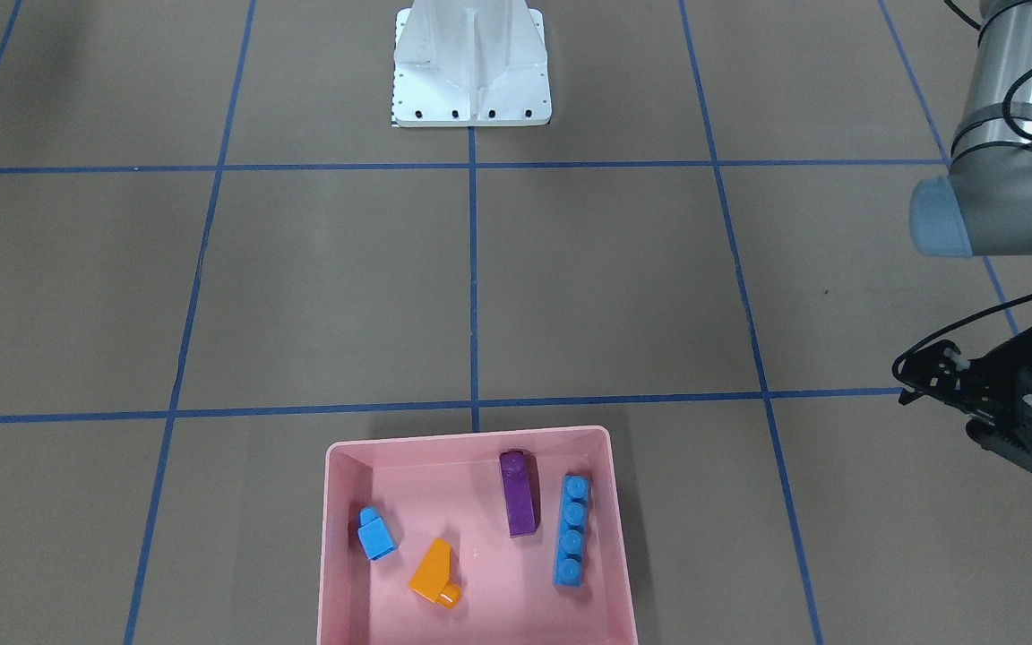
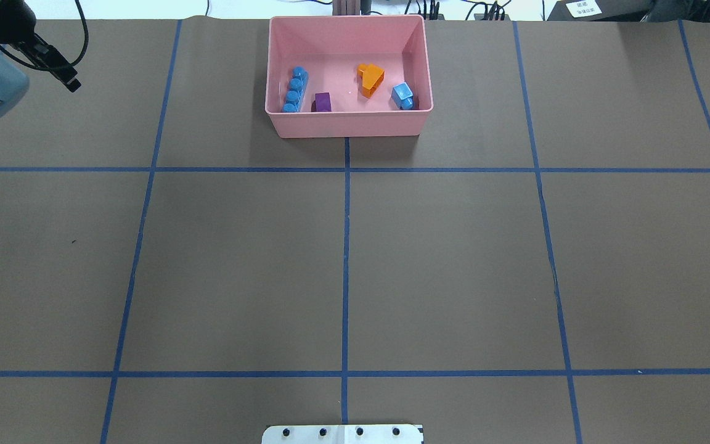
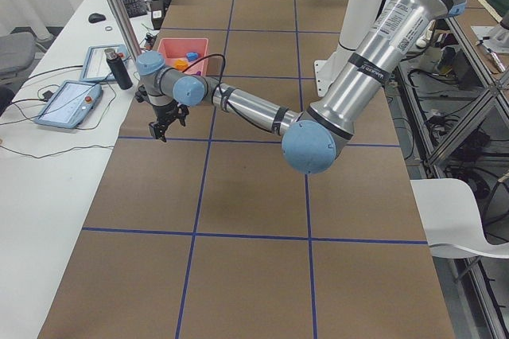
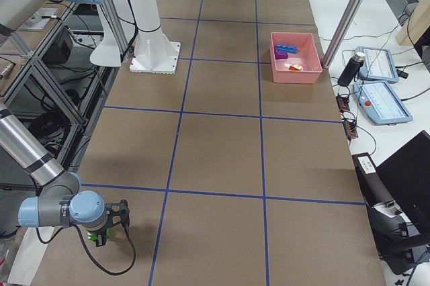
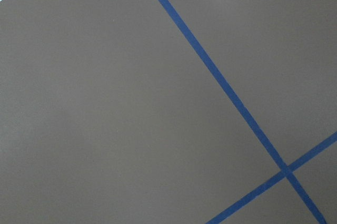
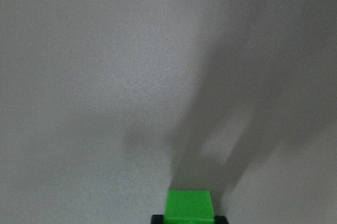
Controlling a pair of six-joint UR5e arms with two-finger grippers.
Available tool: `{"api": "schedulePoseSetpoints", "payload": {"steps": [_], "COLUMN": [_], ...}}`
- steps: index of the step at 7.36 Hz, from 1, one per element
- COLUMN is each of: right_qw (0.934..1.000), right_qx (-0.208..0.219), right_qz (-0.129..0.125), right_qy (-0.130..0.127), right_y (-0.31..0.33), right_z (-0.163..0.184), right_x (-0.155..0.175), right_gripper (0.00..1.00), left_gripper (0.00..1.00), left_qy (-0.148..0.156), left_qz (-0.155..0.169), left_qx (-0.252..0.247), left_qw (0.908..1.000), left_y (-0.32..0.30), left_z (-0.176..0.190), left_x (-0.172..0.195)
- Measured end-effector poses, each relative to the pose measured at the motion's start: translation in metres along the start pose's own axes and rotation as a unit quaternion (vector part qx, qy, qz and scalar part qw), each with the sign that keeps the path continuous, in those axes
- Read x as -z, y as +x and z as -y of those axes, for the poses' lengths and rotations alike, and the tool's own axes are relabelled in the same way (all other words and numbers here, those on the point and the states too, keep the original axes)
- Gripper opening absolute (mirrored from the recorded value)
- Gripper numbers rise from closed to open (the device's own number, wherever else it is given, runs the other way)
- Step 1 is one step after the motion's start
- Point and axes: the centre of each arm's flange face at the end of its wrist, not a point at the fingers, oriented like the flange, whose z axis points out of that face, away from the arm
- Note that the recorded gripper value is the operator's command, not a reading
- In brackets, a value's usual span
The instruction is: Put all blocks into box
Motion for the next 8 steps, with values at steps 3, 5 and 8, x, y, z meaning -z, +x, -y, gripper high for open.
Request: {"api": "schedulePoseSetpoints", "payload": {"steps": [3, 5, 8], "right_qw": [0.9980, 0.9949, 0.9851], "right_qx": [0.032, 0.040, 0.008], "right_qz": [-0.049, -0.071, -0.095], "right_qy": [0.026, 0.060, 0.143], "right_y": [0.003, -0.002, 0.022], "right_z": [0.031, 0.060, 0.184], "right_x": [0.013, 0.031, 0.092], "right_gripper": [0.00, 0.00, 0.00], "left_gripper": [1.00, 1.00, 1.00], "left_qy": [0.001, 0.000, 0.004], "left_qz": [0.000, 0.000, 0.001], "left_qx": [-0.001, 0.004, 0.024], "left_qw": [1.0000, 1.0000, 0.9997], "left_y": [0.003, 0.004, 0.005], "left_z": [0.004, 0.006, 0.009], "left_x": [0.002, 0.003, 0.008]}}
